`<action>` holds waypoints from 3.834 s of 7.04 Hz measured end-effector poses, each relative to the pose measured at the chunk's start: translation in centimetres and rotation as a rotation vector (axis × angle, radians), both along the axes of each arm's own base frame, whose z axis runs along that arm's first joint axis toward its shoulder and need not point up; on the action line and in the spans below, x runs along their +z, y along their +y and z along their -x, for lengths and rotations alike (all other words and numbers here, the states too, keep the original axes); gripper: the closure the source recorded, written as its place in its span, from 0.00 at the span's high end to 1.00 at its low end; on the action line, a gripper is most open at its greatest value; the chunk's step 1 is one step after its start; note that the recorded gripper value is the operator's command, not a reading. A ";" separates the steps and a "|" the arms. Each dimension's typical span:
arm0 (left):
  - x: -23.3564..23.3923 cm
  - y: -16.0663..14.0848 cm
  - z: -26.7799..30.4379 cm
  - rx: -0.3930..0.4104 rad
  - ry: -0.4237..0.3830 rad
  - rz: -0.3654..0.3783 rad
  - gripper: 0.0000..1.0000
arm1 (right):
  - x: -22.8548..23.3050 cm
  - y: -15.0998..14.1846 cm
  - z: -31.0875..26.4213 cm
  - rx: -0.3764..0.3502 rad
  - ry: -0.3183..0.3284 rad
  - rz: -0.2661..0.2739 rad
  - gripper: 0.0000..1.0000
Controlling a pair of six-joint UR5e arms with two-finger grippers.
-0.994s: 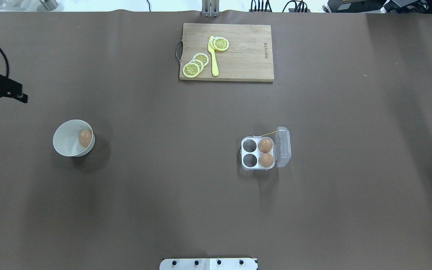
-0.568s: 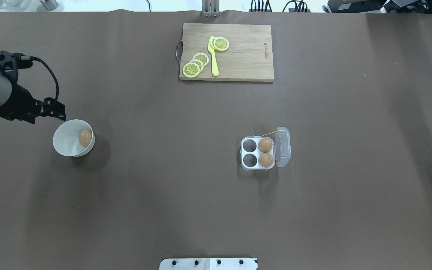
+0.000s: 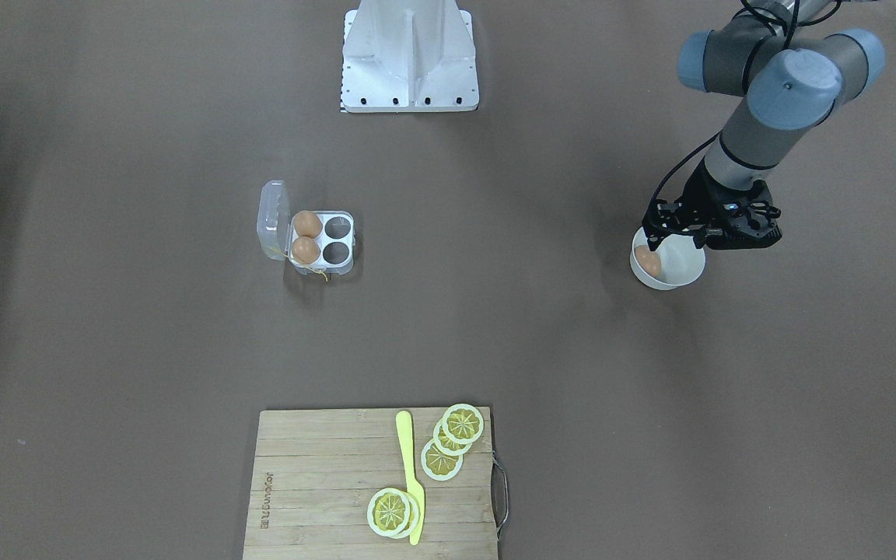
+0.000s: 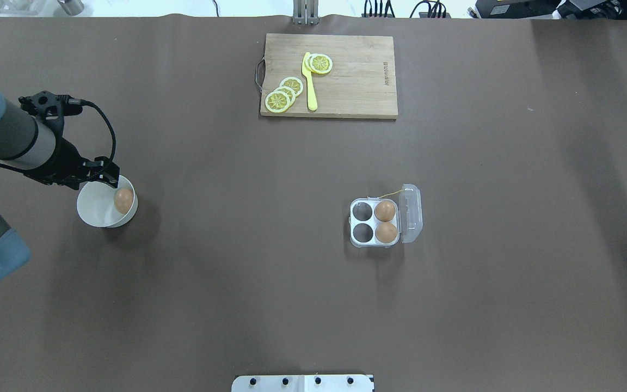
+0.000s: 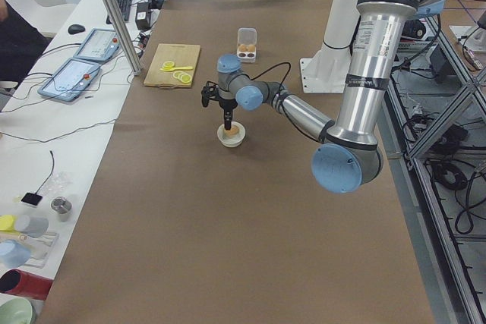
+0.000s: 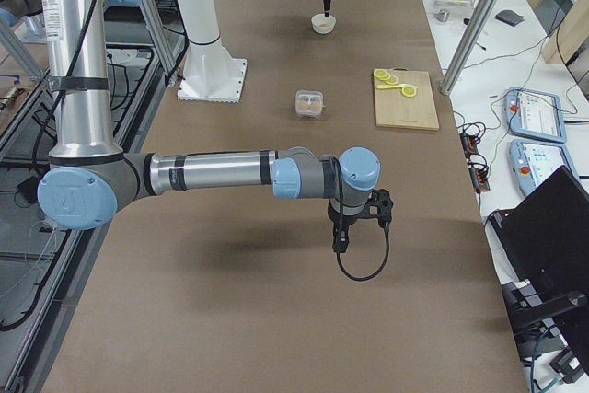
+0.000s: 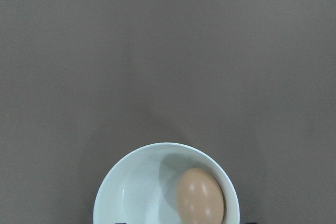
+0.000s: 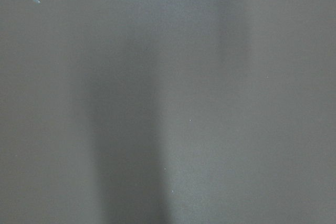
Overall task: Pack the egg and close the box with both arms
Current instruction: 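Move the left gripper over the white bowl holding the brown egg, then lower the left gripper into the bowl and close on the egg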
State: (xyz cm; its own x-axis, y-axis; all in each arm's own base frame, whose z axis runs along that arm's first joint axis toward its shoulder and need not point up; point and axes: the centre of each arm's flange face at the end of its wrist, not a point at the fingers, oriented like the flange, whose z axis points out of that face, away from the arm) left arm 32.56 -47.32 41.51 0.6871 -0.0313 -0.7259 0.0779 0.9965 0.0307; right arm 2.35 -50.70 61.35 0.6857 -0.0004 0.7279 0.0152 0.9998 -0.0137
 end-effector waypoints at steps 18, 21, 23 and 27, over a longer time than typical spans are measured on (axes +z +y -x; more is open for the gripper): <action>4.0 1.1 -4.0 -0.003 0.039 0.022 0.75 | -0.5 -0.1 0.0 0.000 0.001 -0.011 1.00; 4.2 1.5 -4.1 0.002 0.036 0.024 0.73 | -0.5 -0.1 0.0 0.000 0.001 -0.010 1.00; 4.4 1.6 -4.0 0.002 0.035 0.025 0.73 | -0.4 0.0 -0.4 0.004 0.001 -0.012 1.00; 4.8 1.5 -4.2 0.008 0.037 0.017 0.72 | -0.4 0.0 -0.5 0.006 -0.001 -0.013 1.00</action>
State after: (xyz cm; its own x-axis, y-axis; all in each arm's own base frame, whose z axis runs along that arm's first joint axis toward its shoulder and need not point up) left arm 36.72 -45.84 46.31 0.6604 -0.0384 -0.7499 0.0708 0.9974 0.0114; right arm 2.88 -50.74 60.92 0.6849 -0.0057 0.7286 0.0088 1.0000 -0.0005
